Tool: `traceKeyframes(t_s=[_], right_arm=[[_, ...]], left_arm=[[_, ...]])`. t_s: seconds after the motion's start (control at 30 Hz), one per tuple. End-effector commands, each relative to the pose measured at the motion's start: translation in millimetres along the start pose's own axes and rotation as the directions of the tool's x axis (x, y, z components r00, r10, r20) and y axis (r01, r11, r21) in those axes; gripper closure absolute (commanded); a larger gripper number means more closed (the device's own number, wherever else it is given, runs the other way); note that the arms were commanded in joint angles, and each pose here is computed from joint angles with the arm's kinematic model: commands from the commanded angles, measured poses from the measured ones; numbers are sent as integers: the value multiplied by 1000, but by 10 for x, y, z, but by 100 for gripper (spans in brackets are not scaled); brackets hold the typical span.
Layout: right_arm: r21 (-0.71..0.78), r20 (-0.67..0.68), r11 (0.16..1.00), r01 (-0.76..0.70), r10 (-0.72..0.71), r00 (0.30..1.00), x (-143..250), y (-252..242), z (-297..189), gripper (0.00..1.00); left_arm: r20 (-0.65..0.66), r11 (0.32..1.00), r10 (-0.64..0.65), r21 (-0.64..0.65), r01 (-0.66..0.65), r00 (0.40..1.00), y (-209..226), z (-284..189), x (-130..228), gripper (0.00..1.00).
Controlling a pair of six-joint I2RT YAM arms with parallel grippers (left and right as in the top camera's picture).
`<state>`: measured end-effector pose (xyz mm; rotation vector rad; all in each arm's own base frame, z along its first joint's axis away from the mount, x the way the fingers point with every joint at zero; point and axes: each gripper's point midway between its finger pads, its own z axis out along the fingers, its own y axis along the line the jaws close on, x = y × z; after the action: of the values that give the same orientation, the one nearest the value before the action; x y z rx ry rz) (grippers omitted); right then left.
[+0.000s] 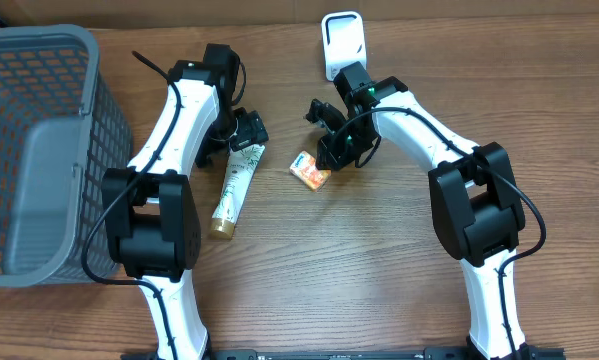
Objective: Scan the item barcode
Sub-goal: 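Grasp the orange Kleenex pack with the right gripper, then lift the Kleenex pack and hold it at the white scanner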
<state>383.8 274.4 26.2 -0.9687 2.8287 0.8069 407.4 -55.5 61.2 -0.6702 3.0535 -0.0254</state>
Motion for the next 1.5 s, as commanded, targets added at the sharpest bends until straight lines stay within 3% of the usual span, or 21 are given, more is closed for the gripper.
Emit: traceKeyframes(t_s=[0.0, 0.07, 0.23, 0.33, 0.97, 1.17, 1.33, 1.47], right_arm=[[-22, -46, 994, -107, 106, 993, 116, 53, 34, 86], [-20, -46, 992, -123, 122, 991, 116, 53, 26, 84], [-17, -3, 995, -102, 102, 995, 5, 34, 30, 63], [-14, 31, 997, -82, 82, 996, -81, 20, 31, 56], [-1, 27, 990, -140, 140, 990, 11, -80, 188, 58], [-22, 19, 986, -167, 168, 986, 26, -42, 189, 67], [-67, 11, 982, -174, 175, 984, 33, 37, 185, 96], [-75, 8, 964, -256, 257, 966, 23, 37, 175, 96]], left_arm=[[-12, 1000, 6, -29, -7, 1000, 45, 91, 69, 0], [-10, 1000, 6, -27, -6, 1000, 44, 122, 68, 0], [-13, 1000, 6, -28, -6, 1000, 50, 146, 79, 0], [-12, 1000, 6, -28, -6, 1000, 50, 146, 78, 0], [-12, 1000, 6, -28, -6, 1000, 50, 146, 78, 0], [-12, 1000, 6, -28, -6, 1000, 50, 146, 77, 0], [-12, 1000, 6, -28, -6, 1000, 50, 146, 77, 0], [-12, 1000, 6, -28, -6, 1000, 50, 146, 78, 0]])
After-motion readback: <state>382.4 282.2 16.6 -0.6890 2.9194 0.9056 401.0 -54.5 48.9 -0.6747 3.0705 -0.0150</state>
